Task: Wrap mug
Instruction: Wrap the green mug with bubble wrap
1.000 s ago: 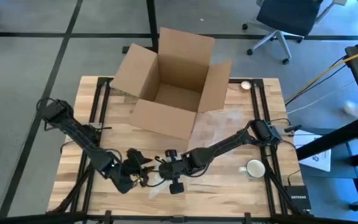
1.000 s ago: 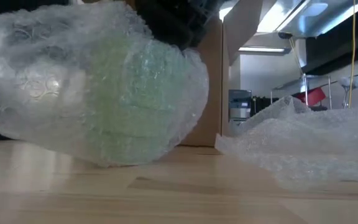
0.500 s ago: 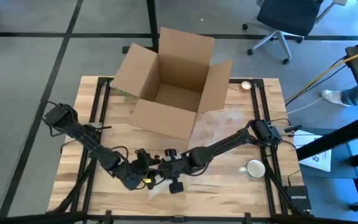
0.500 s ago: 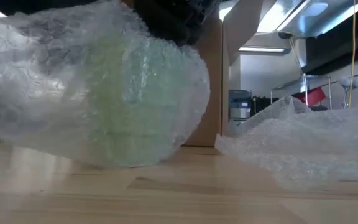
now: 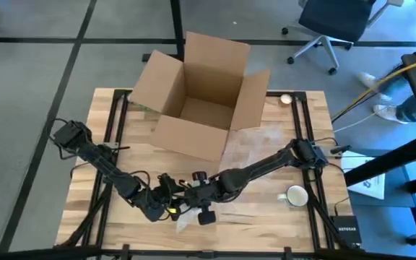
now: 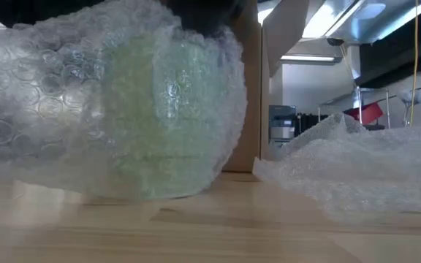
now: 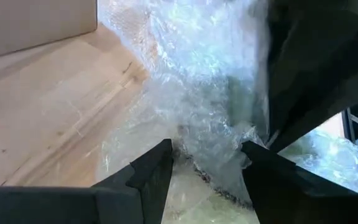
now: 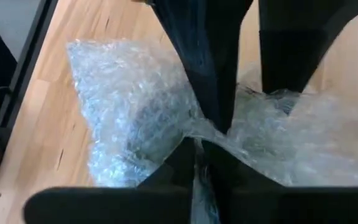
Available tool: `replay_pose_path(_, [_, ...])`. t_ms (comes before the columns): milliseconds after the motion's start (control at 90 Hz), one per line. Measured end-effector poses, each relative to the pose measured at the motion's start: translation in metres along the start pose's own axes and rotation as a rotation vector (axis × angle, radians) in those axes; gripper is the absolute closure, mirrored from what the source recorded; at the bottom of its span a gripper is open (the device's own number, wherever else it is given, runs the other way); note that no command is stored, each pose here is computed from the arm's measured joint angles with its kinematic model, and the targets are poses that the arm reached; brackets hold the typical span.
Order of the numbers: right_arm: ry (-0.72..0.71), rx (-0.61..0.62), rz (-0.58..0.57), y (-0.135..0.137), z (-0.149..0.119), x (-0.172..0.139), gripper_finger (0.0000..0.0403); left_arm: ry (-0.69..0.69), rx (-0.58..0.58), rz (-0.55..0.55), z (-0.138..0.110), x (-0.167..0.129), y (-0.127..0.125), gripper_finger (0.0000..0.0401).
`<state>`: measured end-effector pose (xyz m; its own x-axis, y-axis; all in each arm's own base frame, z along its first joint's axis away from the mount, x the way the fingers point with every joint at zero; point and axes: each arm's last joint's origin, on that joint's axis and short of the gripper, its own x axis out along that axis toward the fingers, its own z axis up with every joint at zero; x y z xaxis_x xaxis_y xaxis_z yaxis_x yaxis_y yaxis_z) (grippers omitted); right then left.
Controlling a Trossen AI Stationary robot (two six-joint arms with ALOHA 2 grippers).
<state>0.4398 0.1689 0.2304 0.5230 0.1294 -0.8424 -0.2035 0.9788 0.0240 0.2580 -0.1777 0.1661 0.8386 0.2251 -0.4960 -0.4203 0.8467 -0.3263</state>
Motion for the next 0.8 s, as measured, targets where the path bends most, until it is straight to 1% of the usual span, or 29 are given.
replay_pose_path(78, [-0.016,0.000,-0.003,0.000,0.007,-0.008,0.0357,0.000,0.001,-0.001,0.000,0.000,0.000,0.0231])
replay_pose_path(178, [0.014,-0.002,-0.009,0.000,0.010,-0.018,0.0315,0.001,0.002,-0.001,-0.001,0.000,0.000,0.0231])
replay_pose_path(289, [0.079,-0.009,-0.018,0.000,0.007,-0.030,0.0275,0.003,-0.003,-0.003,-0.001,-0.001,0.000,0.0231])
replay_pose_path(378, [0.112,-0.013,-0.012,0.000,0.003,-0.039,0.0256,0.004,-0.003,-0.005,-0.002,-0.001,-0.001,0.0231])
replay_pose_path(489, [0.156,-0.022,-0.003,0.000,-0.007,-0.046,0.0245,0.005,-0.002,-0.006,-0.002,-0.001,-0.001,0.0231])
replay_pose_path(678, [0.188,-0.018,-0.007,-0.004,-0.027,-0.056,0.0246,0.008,0.003,-0.011,-0.003,-0.002,-0.002,0.0231])
replay_pose_path(800, [0.194,0.010,-0.021,-0.007,-0.048,-0.052,0.0246,0.010,0.007,-0.013,-0.003,-0.003,-0.002,0.0231])
